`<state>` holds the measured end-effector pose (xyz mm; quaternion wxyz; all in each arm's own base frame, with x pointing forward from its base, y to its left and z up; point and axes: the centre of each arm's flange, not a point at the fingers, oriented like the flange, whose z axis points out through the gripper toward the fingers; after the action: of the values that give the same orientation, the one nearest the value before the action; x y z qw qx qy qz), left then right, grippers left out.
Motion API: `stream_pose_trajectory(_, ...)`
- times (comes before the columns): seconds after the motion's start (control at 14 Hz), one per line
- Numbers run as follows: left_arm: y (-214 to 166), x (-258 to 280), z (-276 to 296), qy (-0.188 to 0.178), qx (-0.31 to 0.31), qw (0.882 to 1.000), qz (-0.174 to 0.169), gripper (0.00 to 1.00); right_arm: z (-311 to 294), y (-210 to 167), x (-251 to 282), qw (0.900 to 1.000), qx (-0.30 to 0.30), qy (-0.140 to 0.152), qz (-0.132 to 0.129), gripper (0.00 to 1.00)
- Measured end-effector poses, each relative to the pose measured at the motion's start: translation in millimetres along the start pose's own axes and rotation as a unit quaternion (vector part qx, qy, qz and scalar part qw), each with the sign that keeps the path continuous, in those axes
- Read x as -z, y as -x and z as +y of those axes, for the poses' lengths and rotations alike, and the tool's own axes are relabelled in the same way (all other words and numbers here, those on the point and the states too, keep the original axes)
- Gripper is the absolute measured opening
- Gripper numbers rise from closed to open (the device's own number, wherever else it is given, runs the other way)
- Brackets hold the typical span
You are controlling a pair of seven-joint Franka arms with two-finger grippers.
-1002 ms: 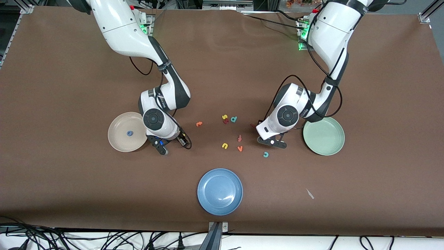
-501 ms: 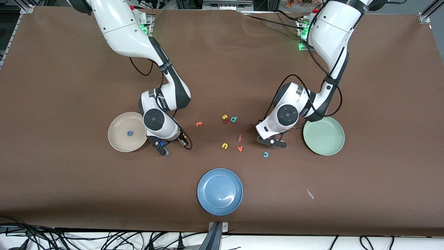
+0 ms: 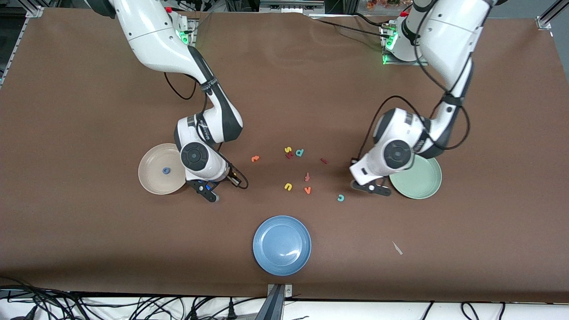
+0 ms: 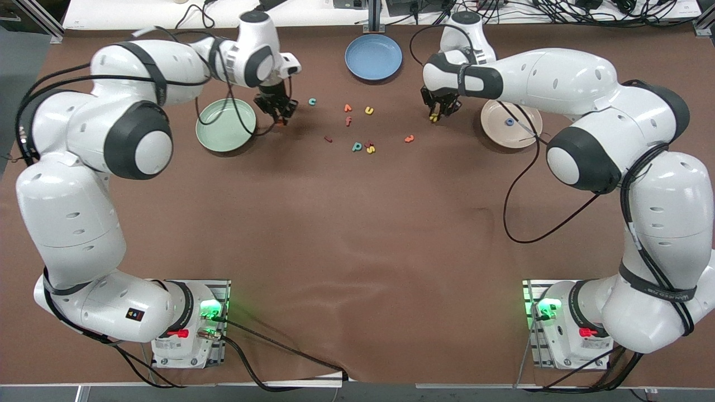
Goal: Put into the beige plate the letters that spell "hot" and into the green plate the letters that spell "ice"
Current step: 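Grasp the orange 9 with the left gripper while the right gripper grasps yellow h, then drop the orange 9 on the green plate while the right gripper drops yellow h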
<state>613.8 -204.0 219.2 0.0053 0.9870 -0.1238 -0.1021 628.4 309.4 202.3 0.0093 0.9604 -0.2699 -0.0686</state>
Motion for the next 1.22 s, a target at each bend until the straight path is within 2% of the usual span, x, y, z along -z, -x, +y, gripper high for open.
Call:
stream_pose_trajectory(0.21,1.7,14.3,-67.9,0.009,-0.023,1.000,0.003,0.26,33.1,-25.6,27.5,0.995,0.088,0.032,-0.016,0.25)
stream_pose_trajectory(0.5,7.4,12.1,-117.4,0.009,-0.040,0.999,-0.002,0.26,92.9,-44.0,48.8,0.985,0.169,0.043,-0.008,0.25)
stream_pose_trajectory(0.64,10.2,5.4,-122.4,0.011,-0.038,0.999,-0.009,0.39,133.3,-52.9,49.7,0.976,0.214,0.034,0.004,0.25)
stream_pose_trajectory(0.93,9.0,4.1,-110.6,0.014,-0.048,0.999,-0.009,0.79,194.7,-56.7,23.3,0.967,0.252,0.023,0.037,0.26)
stream_pose_trajectory(1.0,6.7,7.5,-98.8,0.015,-0.058,0.998,-0.006,0.88,199.4,-54.0,15.8,0.967,0.250,0.023,0.040,0.30)
stream_pose_trajectory(1.07,3.1,13.0,-82.6,0.016,-0.071,0.997,0.000,0.98,200.9,-52.1,12.1,0.968,0.245,0.024,0.040,0.40)
stream_pose_trajectory(1.22,-6.2,28.5,-46.8,0.018,-0.099,0.995,0.018,1.00,195.3,-51.2,19.2,0.977,0.210,0.021,0.037,0.60)
